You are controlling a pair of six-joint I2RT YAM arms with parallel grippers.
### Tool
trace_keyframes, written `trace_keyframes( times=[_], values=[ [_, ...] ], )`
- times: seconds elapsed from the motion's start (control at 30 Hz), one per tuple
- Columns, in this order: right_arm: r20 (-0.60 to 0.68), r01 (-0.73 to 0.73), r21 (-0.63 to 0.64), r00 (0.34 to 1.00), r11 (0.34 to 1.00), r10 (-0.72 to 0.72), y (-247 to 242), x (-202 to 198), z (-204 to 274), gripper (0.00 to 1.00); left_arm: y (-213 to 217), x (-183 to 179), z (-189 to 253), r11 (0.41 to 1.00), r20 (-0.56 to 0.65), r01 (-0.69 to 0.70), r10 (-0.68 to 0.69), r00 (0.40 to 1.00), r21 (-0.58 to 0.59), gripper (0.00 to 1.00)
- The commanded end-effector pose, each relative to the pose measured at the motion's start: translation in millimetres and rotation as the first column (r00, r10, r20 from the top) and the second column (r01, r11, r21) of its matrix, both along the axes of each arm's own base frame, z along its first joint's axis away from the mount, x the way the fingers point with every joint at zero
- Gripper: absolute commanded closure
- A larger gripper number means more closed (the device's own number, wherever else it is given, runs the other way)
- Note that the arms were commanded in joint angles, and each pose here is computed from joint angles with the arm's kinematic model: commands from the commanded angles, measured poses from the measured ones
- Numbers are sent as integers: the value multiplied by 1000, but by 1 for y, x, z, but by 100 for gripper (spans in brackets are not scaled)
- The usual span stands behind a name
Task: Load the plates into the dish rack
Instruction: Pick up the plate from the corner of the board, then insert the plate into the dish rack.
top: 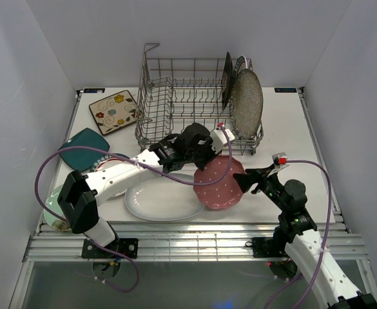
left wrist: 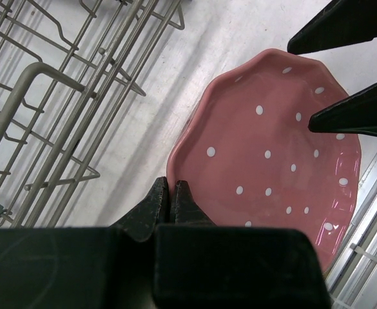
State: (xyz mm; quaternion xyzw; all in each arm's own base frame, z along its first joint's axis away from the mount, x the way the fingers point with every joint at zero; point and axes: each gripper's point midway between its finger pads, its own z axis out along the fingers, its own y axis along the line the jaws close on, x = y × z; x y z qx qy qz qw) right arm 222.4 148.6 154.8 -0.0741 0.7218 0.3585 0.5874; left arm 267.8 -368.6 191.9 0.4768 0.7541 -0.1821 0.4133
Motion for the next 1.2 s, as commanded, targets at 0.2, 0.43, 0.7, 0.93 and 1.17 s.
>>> trace_keyframes(
  times=[0.2, 0.43, 0.7, 0.93, 1.17],
  values=[
    [33, -138, 33, 990, 990, 137, 21, -8, 9, 27, 7, -9, 102, 973, 112, 27, -1, 994, -230, 100],
    [61, -262, 78, 964, 962, 258, 36, -23, 20, 29, 18, -11, 119, 967, 134, 25, 9, 991, -252, 100],
    [87, -328, 117, 944, 937, 319, 43, -35, 33, 35, 26, -3, 119, 969, 143, -3, 40, 989, -248, 100],
    [90, -348, 133, 937, 928, 338, 45, -39, 36, 50, 31, 11, 114, 969, 138, -39, 74, 988, -242, 100],
    [62, -345, 165, 939, 924, 339, 46, -38, 38, 72, 33, 20, 111, 967, 151, -53, 93, 984, -251, 100]
  ],
)
